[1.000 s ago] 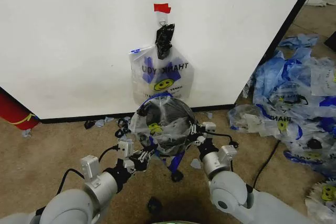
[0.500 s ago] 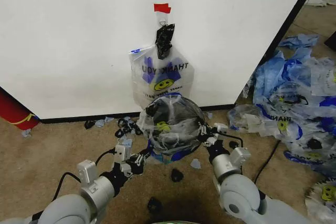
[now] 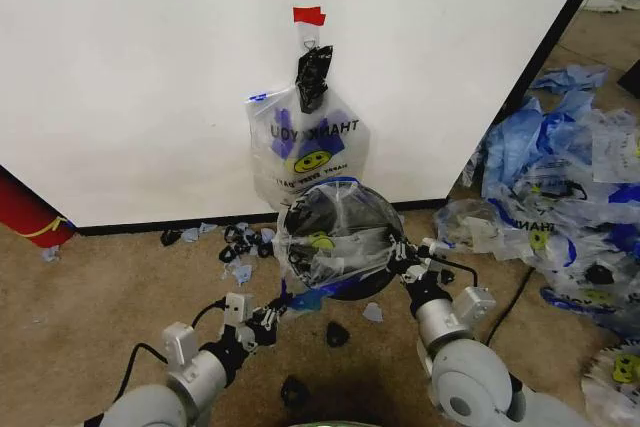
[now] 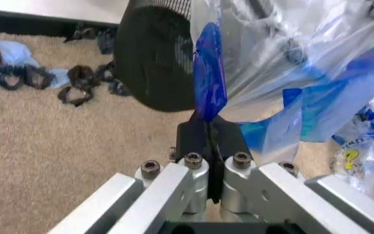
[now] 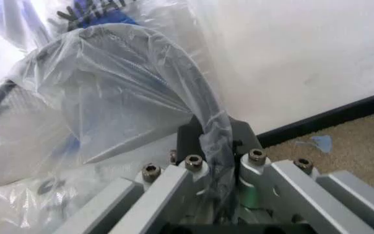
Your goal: Pick up the garbage bag from the wall and place it over the trash bin.
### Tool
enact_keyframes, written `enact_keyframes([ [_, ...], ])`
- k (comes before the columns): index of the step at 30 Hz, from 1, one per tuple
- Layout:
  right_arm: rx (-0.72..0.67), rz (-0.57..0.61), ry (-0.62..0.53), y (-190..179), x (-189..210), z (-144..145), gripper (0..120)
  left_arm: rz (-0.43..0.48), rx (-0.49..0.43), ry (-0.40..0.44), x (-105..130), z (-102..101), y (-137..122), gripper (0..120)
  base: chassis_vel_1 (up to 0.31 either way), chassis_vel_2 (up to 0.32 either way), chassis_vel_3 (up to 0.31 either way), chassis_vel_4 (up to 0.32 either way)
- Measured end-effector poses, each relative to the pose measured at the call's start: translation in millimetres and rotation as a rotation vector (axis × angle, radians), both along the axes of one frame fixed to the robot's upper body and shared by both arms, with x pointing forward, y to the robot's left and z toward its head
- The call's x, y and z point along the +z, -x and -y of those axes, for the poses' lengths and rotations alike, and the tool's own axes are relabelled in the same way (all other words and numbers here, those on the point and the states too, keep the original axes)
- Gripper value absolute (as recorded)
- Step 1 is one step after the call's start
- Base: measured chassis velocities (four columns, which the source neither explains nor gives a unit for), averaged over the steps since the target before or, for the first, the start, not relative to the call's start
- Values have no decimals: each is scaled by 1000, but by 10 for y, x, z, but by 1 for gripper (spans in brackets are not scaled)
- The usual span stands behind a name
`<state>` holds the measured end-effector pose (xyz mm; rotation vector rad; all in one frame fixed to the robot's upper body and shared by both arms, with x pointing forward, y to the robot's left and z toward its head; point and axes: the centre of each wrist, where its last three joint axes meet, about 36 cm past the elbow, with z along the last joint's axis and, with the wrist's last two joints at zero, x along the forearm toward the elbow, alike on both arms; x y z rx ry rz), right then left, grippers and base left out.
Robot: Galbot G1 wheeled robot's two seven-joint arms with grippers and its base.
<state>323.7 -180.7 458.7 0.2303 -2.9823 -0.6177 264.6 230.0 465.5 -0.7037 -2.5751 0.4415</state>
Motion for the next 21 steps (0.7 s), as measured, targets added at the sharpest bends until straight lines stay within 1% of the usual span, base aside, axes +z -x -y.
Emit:
enact_keyframes([
  [2,-3,1,-6,-15,13,-5,0,-4,-5,2,-4,7,9,0,0,0,0,0],
  [6,-1,1,-21,-11,53,-20,0,-31,2,-2,-177,28,-2,0,0,0,0,0],
  [7,-1,1,-21,-11,53,-20,0,-31,2,-2,-177,28,-2,0,0,0,0,0],
  [12,0,-3,-26,16,82,2,0,-45,5,1,-349,90,-8,0,0,0,0,0],
  [14,-1,-3,-27,16,84,4,0,-47,5,2,-369,98,-8,0,0,0,0,0],
  [18,-3,-3,-36,8,95,-1,0,-53,3,0,-480,154,24,0,0,0,0,0],
  [21,-6,1,-36,-16,93,-3,0,-44,-2,0,-500,184,51,0,0,0,0,0],
])
